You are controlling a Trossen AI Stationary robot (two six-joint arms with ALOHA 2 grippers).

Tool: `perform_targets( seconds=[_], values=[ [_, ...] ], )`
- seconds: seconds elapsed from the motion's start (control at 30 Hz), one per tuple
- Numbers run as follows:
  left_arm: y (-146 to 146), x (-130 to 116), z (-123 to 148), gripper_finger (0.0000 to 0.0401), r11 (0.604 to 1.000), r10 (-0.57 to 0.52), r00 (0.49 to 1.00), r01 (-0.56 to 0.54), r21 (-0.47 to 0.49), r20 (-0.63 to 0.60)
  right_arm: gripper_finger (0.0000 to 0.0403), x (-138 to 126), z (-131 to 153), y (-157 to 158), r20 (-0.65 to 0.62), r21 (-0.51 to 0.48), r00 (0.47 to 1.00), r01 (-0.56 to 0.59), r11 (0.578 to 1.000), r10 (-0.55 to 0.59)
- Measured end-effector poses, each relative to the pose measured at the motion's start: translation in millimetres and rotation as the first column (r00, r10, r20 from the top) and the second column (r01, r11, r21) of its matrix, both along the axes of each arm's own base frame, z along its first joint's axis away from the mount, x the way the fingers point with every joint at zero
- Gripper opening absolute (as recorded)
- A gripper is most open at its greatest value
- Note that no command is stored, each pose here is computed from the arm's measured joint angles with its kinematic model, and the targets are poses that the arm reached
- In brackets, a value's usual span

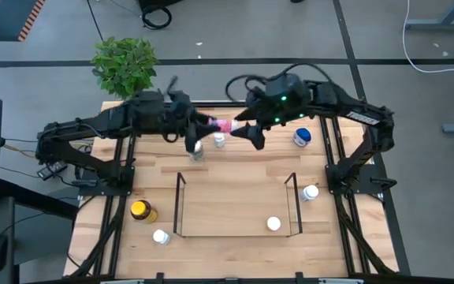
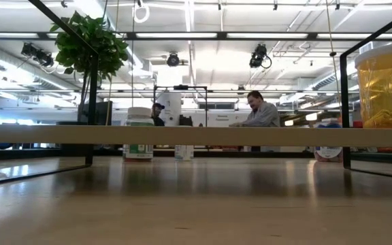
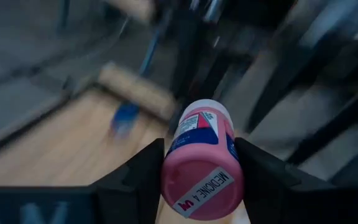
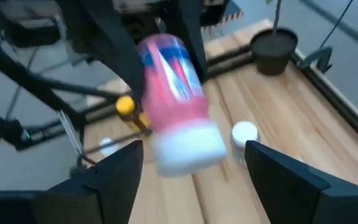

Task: Pick and place medicine bottles onto shelf by color
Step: Put the pink pill bottle on the shelf

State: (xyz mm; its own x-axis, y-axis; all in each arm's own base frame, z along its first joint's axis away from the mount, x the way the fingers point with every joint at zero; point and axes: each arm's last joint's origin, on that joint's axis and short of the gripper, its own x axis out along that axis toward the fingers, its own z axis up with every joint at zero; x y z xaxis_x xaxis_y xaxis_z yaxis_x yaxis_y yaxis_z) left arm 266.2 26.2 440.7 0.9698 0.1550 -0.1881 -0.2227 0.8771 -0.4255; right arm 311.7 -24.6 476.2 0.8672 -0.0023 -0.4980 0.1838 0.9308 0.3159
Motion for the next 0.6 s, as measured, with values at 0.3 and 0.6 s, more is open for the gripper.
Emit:
perform_targets(
  seconds=[0.3,0.6],
  values=[
    [7,-9,22,0.0172,0.999,0.035,0.980,-0.030,-0.028,0.197,0.0290,-18,47,-2,0.355,0.008,0.932,0.070,0.998,-0.068],
    [6,-9,32,0.0179,1.000,0.025,0.952,-0.018,-0.025,0.306,0.0290,-17,43,-7,0.328,0.041,0.942,0.064,0.997,-0.073]
  ],
)
